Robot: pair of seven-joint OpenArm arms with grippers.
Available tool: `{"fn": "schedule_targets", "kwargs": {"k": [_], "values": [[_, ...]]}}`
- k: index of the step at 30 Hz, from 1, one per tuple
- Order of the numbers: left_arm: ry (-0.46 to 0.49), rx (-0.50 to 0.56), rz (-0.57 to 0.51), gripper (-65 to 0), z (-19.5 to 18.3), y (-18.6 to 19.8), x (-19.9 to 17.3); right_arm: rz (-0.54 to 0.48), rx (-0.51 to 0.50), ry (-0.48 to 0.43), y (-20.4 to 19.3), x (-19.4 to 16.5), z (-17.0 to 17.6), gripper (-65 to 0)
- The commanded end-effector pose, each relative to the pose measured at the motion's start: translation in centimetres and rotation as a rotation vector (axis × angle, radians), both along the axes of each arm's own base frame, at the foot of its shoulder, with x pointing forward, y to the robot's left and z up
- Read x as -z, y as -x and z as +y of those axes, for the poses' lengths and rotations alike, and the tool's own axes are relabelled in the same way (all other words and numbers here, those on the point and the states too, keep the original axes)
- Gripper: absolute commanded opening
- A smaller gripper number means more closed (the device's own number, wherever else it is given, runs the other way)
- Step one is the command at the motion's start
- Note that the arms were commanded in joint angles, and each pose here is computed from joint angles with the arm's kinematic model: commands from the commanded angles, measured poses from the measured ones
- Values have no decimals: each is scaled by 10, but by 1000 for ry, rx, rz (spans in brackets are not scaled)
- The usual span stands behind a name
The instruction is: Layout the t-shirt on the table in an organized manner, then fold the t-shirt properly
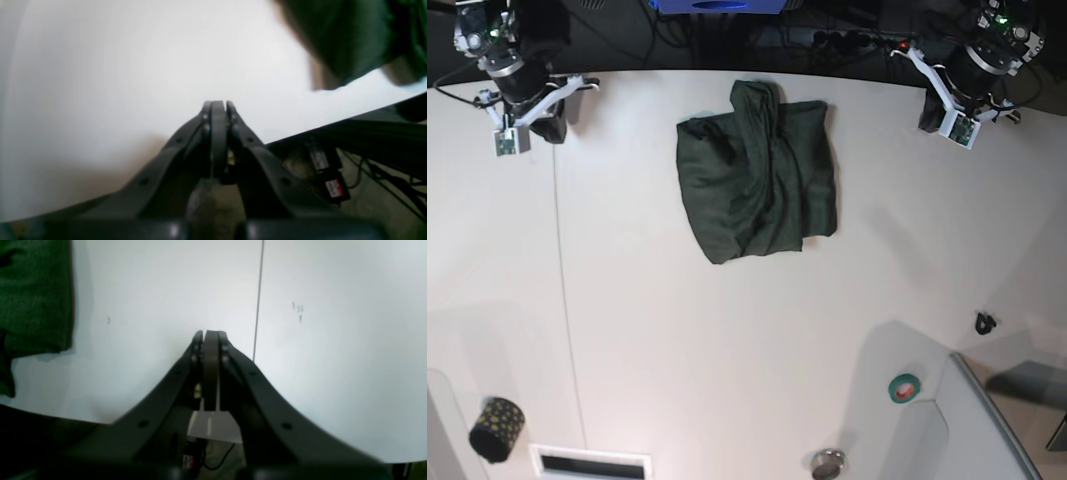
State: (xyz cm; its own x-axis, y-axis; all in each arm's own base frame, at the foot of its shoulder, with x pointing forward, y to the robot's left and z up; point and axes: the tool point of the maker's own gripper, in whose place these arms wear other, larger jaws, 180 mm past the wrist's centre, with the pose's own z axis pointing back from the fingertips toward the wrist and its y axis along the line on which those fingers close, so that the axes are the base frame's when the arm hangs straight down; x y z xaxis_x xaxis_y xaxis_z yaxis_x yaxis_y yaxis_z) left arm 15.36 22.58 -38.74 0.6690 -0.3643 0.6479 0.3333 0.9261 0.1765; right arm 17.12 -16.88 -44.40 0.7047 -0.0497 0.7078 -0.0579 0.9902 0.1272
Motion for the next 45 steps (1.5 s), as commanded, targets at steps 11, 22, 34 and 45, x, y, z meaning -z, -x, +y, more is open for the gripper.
{"fn": "schedule_targets", "kwargs": {"k": [11, 22, 34, 45], "values": [[45, 15, -123, -650, -11, -20, -19, -71, -2, -2, -19, -14, -1, -650], [45, 9, -122, -650, -10, -20, -19, -104, -8, -5, -32, -21, 1, -650], [40, 6, -170, -650, -7, -41, -25, -106, -7, -5, -34, -21, 1, -650], [36, 1, -169, -650, -4, -46, -23, -107, -7, -7, -35, -21, 2, -650]]}}
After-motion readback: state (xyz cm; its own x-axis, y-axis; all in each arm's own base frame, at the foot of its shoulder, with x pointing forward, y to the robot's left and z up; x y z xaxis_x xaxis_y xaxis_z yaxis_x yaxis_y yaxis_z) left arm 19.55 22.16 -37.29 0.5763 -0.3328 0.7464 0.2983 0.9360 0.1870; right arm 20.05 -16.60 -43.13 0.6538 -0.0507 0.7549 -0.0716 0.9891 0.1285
